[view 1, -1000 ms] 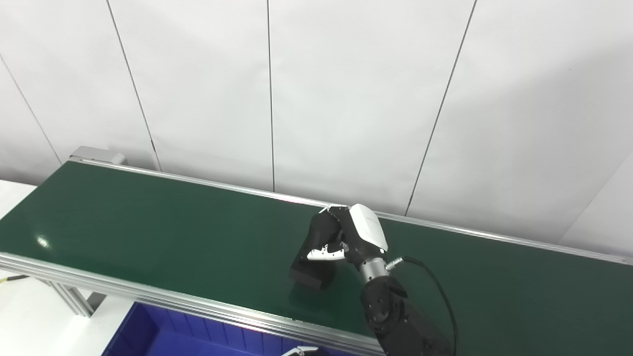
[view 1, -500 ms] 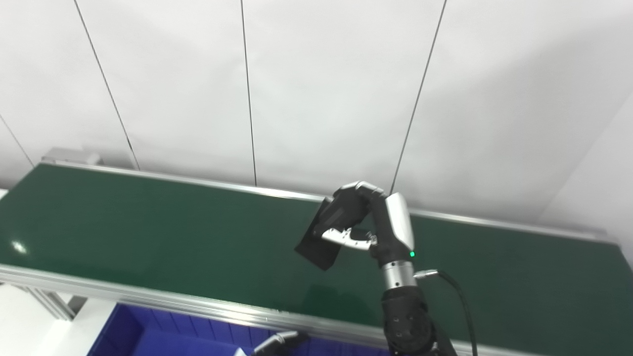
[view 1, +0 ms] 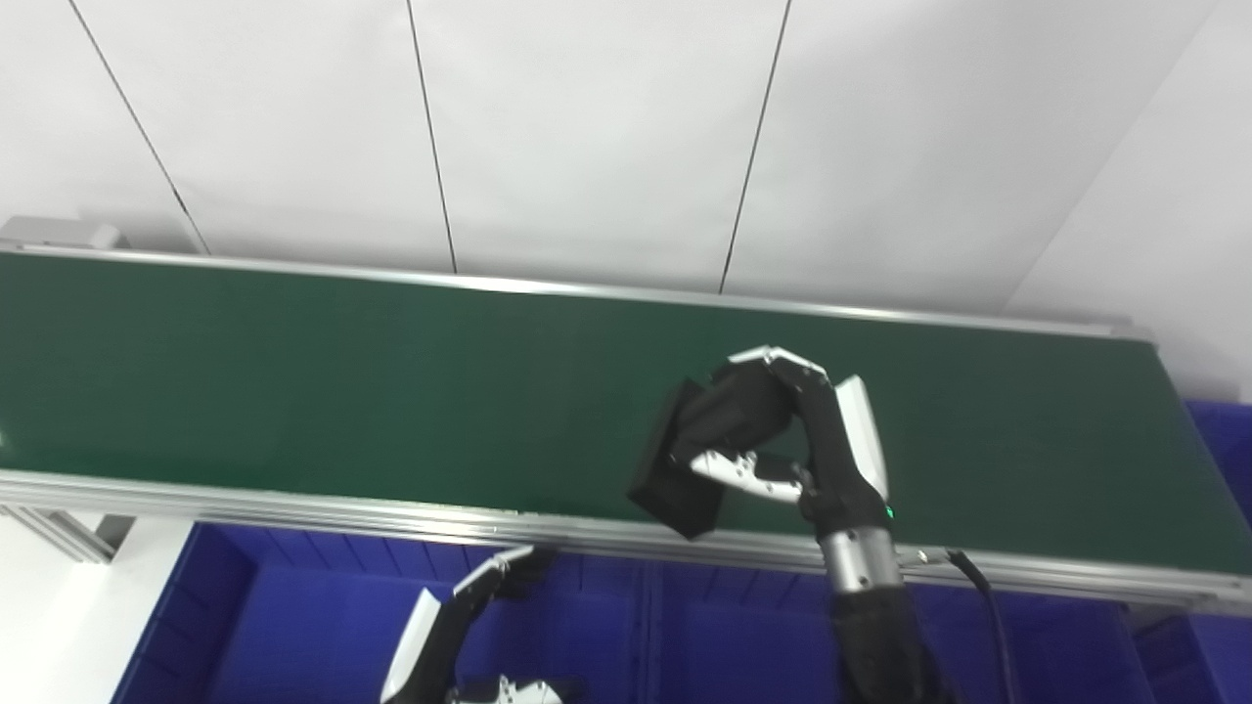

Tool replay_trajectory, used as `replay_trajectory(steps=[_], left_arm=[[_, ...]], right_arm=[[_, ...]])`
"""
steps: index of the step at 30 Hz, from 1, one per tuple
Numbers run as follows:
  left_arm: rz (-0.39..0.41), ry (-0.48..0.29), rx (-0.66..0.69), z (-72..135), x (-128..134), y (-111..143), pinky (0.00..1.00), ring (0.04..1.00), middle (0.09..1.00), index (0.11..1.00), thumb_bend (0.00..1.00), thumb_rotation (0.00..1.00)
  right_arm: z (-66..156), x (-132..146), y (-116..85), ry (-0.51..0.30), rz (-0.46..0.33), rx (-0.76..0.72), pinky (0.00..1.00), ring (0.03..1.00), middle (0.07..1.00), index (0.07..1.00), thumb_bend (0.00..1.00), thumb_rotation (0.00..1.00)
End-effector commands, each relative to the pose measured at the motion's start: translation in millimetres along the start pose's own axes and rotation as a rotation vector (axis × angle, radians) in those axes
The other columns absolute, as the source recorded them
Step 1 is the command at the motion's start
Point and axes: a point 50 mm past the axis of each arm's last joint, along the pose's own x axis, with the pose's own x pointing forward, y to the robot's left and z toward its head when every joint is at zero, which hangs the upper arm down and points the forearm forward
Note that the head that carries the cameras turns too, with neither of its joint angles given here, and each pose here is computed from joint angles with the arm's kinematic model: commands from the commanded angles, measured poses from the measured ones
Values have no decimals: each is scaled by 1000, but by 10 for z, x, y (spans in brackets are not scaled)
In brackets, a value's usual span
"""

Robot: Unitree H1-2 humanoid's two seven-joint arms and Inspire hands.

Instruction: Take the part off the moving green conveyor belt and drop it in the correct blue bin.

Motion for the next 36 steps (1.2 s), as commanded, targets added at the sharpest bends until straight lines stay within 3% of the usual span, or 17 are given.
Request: replay_trajectory(steps=[1,11,18,26,36], left_arm=[[7,-59,-24,93,28,84,683,748,777,765,792,366],[8,-74,-41,172,41,155,703,750,774,760,808,374],[5,-81,-41,199,56,186,698,753,775,761,806,390],[9,-84,-50,225,49,205,699,755,775,758,804,377],[4,-79,-40,223,15,264,704,755,778,764,808,390]], right_arm=[[109,-49,-94,-62,-18,6,358,411,520,512,508,0],[-72,-448,-215,17,2,-23,361,407,517,514,508,0],[-265,-616,-365,115,138,-125,352,402,495,528,507,0],[-467,-691,-426,198,225,-283,333,393,477,533,508,0],[-553,-683,-338,341,347,-450,360,394,479,545,507,0]])
